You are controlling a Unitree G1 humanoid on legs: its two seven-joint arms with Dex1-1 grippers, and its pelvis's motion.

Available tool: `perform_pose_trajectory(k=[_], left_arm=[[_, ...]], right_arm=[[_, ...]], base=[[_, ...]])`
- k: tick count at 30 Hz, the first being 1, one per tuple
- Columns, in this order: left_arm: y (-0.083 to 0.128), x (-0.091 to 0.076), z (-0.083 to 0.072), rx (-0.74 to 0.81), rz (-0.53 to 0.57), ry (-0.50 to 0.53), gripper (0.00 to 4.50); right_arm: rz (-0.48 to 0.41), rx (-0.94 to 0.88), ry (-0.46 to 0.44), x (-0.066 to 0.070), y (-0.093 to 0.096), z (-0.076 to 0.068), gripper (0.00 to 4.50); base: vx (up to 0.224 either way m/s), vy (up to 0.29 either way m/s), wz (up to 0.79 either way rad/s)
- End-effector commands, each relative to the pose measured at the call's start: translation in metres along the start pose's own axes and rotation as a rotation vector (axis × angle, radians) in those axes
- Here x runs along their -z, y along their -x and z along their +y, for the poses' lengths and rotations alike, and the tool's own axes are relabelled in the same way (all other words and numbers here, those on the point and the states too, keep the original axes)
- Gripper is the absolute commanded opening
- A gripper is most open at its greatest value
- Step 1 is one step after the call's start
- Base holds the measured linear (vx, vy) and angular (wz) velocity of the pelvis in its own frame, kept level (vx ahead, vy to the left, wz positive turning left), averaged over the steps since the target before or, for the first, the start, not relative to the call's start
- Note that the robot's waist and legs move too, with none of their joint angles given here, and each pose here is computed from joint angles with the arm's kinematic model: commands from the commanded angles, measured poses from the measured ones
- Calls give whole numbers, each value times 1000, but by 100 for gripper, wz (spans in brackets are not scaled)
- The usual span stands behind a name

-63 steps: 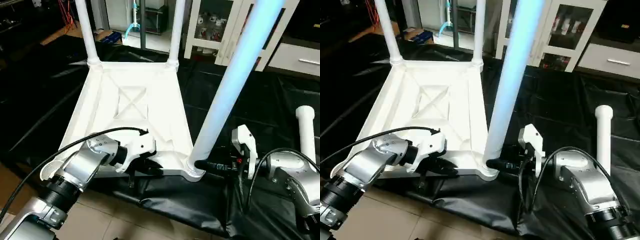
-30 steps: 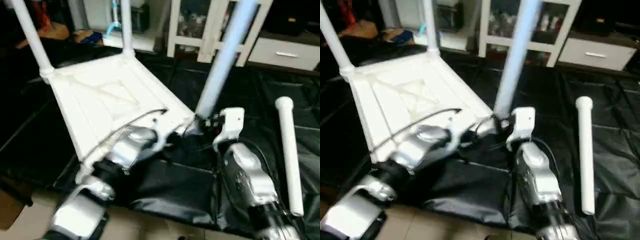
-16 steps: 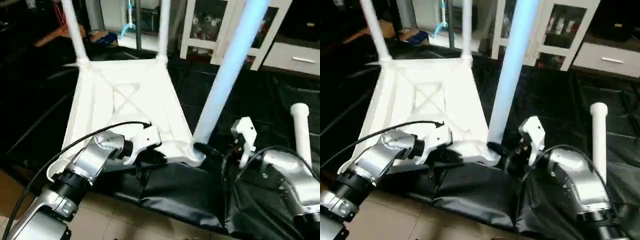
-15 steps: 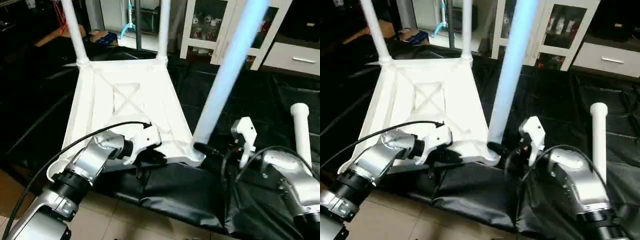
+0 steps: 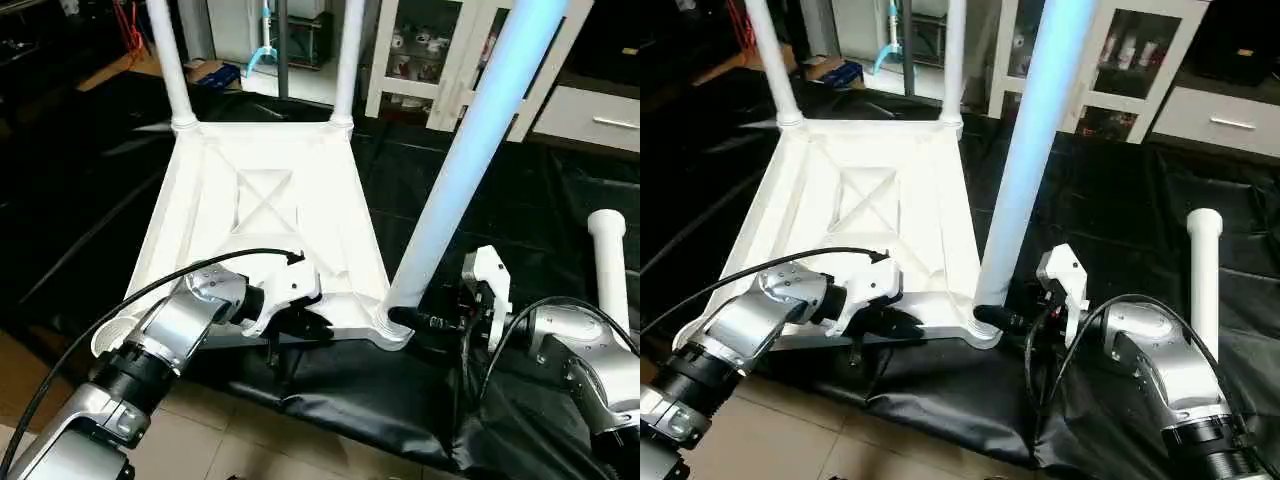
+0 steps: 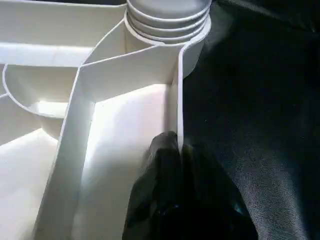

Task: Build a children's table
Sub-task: Rotate leg to tighten

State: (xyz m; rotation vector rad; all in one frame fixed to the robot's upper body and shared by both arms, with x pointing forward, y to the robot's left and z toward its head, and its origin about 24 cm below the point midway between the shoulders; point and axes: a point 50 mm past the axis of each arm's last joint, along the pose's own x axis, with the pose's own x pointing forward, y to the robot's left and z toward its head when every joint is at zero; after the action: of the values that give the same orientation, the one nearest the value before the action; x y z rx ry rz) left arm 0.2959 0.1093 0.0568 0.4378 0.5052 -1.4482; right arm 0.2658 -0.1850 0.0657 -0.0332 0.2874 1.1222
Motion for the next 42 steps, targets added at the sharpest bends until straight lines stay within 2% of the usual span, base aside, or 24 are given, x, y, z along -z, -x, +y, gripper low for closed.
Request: perform_pose_trajectory(k=[1,4,8,9,11,13,15,16,17,19,20,24,25,26,27,28,30,33,36,40,42], left_arm=[[-6,-5,-7,67,-5,-24,0],[-6,-4,-6,51,2,-13,0],[-10,-4,3,-49,16,25,0],[-16,-7,16,-189,21,71,0],[-22,-12,28,-314,11,120,0],[-24,-14,33,-364,3,144,0],[-35,-28,49,-526,-23,196,0],[-35,-28,49,-526,-23,196,0],[-41,-36,53,-578,-40,191,0],[-48,-45,55,-608,-67,191,0],[-54,-54,55,-620,-91,178,0],[-57,-59,54,-606,-101,171,0],[-57,-57,54,-606,-89,168,0],[-55,-52,55,-610,-74,163,0],[-54,-50,55,-613,-69,158,0],[-52,-46,55,-611,-58,157,0],[-51,-45,56,-613,-55,165,0],[-50,-42,58,-619,-48,161,0],[-49,-41,58,-607,-48,150,0],[-50,-42,57,-564,-47,103,0],[-51,-44,57,-541,-50,76,0]], right_arm=[[54,-30,-16,10,1,2,198],[76,39,4,13,3,-4,194],[113,264,31,19,1,-22,191],[127,548,-21,28,1,-40,191],[127,826,-115,38,5,-53,189],[134,927,-163,44,6,-55,188],[90,1243,-376,62,-1,-53,188],[90,1243,-376,62,-1,-53,188],[63,1356,-445,66,-10,-51,188],[51,1428,-491,68,-25,-48,188],[53,1462,-507,68,-38,-46,188],[12,1408,-468,56,-52,-47,188],[-87,1329,-440,39,-62,-49,187],[-191,1169,-392,19,-74,-48,187],[-218,1106,-370,13,-78,-46,187],[-254,1000,-292,2,-83,-42,187],[-263,989,-251,-1,-82,-41,243],[-251,945,-192,-3,-77,-38,261],[-255,933,-154,-5,-68,-35,298],[-241,934,-130,1,-48,-29,334],[-210,953,-128,8,-35,-23,341]], base=[[0,0,0],[0,0,0],[0,0,0],[0,0,0],[-28,-2,-2],[-52,7,-8],[0,0,0],[0,0,0],[0,0,0],[0,0,0],[0,0,0],[0,0,0],[0,0,0],[0,0,0],[0,0,0],[0,0,0],[0,0,0],[0,0,0],[0,0,0],[0,0,0],[0,0,0]])
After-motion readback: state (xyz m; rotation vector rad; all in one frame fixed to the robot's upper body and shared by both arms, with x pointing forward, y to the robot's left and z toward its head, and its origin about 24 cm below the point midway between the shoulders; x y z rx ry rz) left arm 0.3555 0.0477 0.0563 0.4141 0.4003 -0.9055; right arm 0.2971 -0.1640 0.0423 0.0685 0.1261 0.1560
